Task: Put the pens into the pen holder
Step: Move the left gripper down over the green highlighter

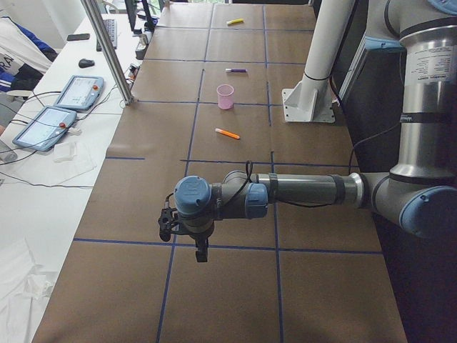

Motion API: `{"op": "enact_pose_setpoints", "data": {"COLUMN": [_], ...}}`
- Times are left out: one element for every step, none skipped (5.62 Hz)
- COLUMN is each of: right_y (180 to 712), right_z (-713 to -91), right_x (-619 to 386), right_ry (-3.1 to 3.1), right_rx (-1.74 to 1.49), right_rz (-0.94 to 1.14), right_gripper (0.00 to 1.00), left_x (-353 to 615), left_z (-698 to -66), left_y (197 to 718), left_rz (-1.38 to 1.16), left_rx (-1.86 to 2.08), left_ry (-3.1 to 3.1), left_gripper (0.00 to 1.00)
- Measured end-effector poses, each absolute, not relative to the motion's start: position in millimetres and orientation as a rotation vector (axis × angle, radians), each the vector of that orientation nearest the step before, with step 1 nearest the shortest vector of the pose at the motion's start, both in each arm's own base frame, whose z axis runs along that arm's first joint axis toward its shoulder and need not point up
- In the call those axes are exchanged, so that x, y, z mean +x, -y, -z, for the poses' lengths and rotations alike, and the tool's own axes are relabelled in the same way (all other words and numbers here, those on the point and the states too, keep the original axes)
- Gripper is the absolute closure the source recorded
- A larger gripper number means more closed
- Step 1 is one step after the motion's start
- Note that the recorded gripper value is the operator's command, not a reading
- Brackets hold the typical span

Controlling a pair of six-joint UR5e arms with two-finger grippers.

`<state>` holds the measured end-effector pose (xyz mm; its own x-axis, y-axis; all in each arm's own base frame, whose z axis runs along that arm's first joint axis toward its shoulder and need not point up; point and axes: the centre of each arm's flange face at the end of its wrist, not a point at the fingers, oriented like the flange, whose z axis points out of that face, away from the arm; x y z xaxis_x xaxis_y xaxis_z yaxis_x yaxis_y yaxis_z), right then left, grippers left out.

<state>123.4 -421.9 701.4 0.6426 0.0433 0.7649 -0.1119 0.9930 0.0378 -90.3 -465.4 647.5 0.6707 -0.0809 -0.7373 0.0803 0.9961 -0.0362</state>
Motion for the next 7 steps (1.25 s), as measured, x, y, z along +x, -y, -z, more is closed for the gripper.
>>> {"op": "enact_pose_setpoints", "data": {"right_y": [422.1,423.8,430.9,437.7,438.4,437.9,438.7], "right_z": [-702.0,-700.7,-693.6,-688.4,-689.7,-691.4,-691.2], "right_x": [123.2,121.6,120.3,120.5,120.3,119.4,118.4], "right_ry": [0.868,0.868,0.868,0.868,0.868,0.867,0.868], "right_rx": [0.088,0.09,0.102,0.113,0.114,0.116,0.119], "right_rz": [-0.087,-0.081,-0.07,-0.063,-0.062,-0.059,-0.055], "right_gripper": [0.0,0.0,0.0,0.0,0.0,0.0,0.0], "left_x": [-87.2,-67.3,-27.1,20.8,65.3,105.3,154.0], "left_z": [-630.4,-610.3,-588.9,-561.1,-534.5,-522.5,-522.2], "left_y": [469.8,478.1,491.3,509.9,522.3,524.2,521.0], "left_rz": [0.07,0.01,-0.049,-0.051,-0.035,-0.036,-0.029], "left_rx": [0.03,0.063,0.069,0.051,0.045,0.047,0.059], "left_ry": [-0.829,-0.829,-0.833,-0.844,-0.862,-0.873,-0.841], "left_gripper": [0.0,0.0,0.0,0.0,0.0,0.0,0.0]}}
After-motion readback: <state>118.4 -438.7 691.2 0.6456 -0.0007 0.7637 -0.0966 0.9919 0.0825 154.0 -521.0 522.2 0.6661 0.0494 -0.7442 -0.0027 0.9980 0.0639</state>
